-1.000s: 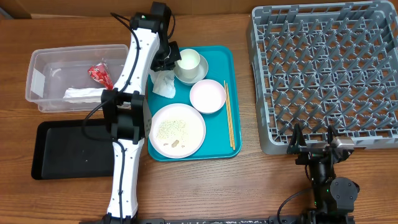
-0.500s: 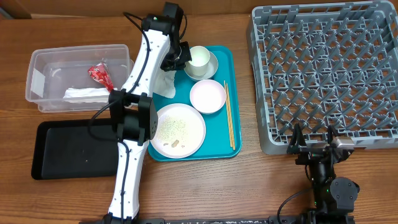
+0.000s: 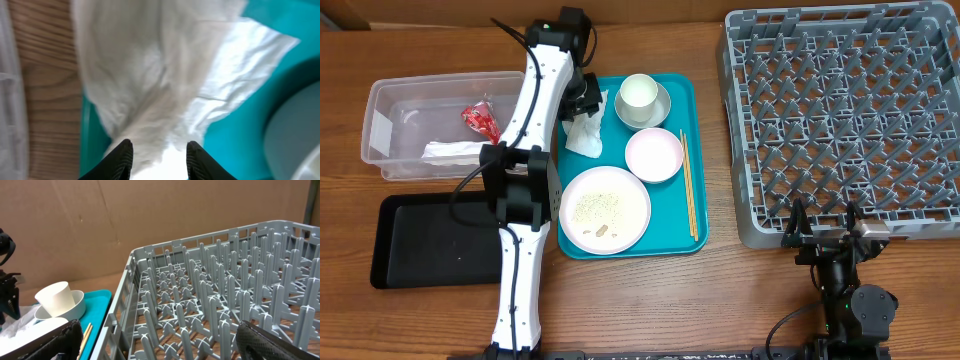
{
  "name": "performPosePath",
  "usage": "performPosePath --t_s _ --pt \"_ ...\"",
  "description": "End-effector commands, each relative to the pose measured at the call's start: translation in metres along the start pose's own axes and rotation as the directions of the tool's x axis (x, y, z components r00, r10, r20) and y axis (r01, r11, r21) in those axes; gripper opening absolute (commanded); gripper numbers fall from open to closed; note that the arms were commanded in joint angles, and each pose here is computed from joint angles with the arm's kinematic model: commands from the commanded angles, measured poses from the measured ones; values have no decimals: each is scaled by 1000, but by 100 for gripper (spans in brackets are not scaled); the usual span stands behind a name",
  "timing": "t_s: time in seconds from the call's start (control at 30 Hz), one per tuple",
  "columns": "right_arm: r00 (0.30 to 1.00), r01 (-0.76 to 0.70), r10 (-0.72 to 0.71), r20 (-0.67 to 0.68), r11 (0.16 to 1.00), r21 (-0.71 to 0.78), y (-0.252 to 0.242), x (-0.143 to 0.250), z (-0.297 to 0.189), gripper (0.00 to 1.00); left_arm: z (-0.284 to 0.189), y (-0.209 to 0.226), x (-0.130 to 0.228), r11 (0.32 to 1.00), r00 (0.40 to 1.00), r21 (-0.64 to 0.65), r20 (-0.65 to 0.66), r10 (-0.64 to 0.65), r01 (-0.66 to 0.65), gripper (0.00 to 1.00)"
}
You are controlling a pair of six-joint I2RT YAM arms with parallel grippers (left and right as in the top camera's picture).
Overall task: Sort waste into correct bins and load items into the dishwasher
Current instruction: 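Reach the left gripper to the second white napkin and grasp it, then carry the napkin left and drop it into the clear bin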
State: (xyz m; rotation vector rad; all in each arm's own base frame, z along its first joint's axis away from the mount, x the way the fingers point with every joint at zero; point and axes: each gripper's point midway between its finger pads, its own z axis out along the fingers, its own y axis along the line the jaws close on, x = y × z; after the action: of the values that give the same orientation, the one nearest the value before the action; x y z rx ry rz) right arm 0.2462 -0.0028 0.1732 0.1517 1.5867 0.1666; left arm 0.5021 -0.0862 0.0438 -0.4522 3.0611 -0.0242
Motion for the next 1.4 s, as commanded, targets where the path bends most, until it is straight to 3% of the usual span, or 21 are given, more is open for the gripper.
performPosePath --t_s 0.0,0.27,0.43,0.47,0.63,0.77,1.0,1.17,1.37 --pt "1000 -2 2 0 1000 -5 0 2 0 100 -12 3 1 999 999 -26 25 31 -30 38" --pt "1000 -2 2 0 1000 -6 0 2 0 100 22 10 12 998 999 -58 -29 30 -32 38" --pt "1000 -2 2 0 1000 -5 0 2 0 100 22 9 15 996 997 -52 -39 70 -72 4" --pt "1000 -2 2 0 1000 -5 0 2 0 100 19 9 14 996 997 -51 -35 69 -71 4" --pt "1000 -2 2 0 1000 -5 0 2 0 100 -26 2 2 998 997 -14 50 67 -66 4" --pt "1000 -2 2 0 1000 -5 0 2 0 100 -88 0 -15 999 982 44 187 18 -26 4" --pt "1000 -2 2 0 1000 -5 0 2 0 100 -167 57 -31 951 882 67 361 -304 301 4" --pt "1000 -2 2 0 1000 -5 0 2 0 100 -168 119 -18 798 752 50 304 -586 601 4" --pt "1000 -2 2 0 1000 -5 0 2 0 100 -149 169 -13 656 638 2 234 -734 755 6"
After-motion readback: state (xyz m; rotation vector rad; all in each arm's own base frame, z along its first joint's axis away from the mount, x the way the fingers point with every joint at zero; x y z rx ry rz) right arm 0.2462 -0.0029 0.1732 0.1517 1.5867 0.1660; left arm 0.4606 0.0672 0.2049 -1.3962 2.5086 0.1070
